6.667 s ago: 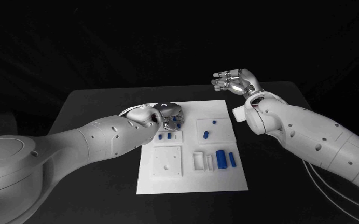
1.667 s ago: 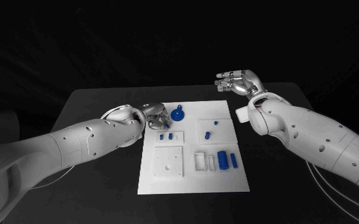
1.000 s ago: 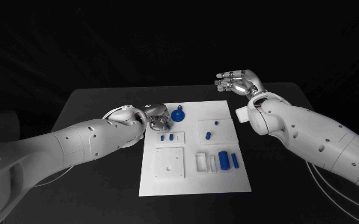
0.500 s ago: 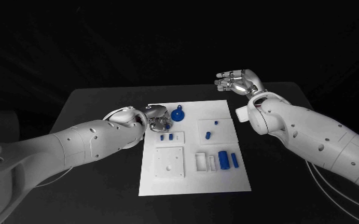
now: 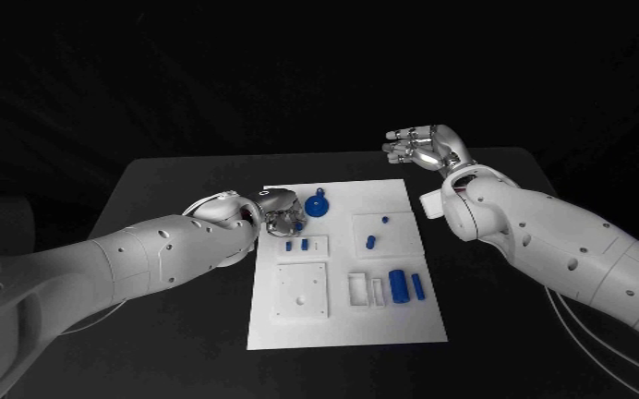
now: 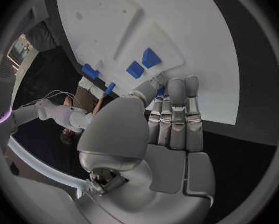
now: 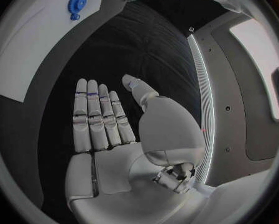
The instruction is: Assemble the parts on the task board
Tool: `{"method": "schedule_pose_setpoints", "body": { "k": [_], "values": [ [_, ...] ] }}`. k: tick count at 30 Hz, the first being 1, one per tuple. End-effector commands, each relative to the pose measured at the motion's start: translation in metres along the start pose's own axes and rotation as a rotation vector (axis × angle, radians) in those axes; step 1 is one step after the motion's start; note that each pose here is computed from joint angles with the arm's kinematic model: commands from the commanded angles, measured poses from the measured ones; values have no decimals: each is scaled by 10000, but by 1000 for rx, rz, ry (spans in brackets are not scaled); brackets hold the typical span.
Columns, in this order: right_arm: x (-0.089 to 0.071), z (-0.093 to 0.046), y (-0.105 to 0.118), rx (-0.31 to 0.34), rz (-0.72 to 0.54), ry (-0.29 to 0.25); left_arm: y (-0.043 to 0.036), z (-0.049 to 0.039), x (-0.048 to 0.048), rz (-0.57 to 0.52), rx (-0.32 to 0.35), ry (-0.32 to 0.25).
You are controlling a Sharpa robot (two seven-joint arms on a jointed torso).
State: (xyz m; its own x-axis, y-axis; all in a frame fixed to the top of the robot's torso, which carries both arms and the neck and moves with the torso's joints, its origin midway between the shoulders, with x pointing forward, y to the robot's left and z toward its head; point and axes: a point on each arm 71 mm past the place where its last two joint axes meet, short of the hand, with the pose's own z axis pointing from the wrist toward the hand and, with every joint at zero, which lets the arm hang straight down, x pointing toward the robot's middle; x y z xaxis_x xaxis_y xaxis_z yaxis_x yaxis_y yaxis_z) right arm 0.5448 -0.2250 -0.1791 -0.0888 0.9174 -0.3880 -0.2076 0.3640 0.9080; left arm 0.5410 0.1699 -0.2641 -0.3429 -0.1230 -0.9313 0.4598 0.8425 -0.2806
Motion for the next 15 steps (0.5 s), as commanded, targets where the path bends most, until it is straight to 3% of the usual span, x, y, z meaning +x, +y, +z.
{"method": "schedule_pose_setpoints", "body": {
  "k": [1,15],
  "values": [
    [11,-2,2,-8,-1,15,5,-7,57,7,-3,21],
    [3,-14,-30,5,-21,25,121,-34,15,15,-35,-12]
  ]
}}
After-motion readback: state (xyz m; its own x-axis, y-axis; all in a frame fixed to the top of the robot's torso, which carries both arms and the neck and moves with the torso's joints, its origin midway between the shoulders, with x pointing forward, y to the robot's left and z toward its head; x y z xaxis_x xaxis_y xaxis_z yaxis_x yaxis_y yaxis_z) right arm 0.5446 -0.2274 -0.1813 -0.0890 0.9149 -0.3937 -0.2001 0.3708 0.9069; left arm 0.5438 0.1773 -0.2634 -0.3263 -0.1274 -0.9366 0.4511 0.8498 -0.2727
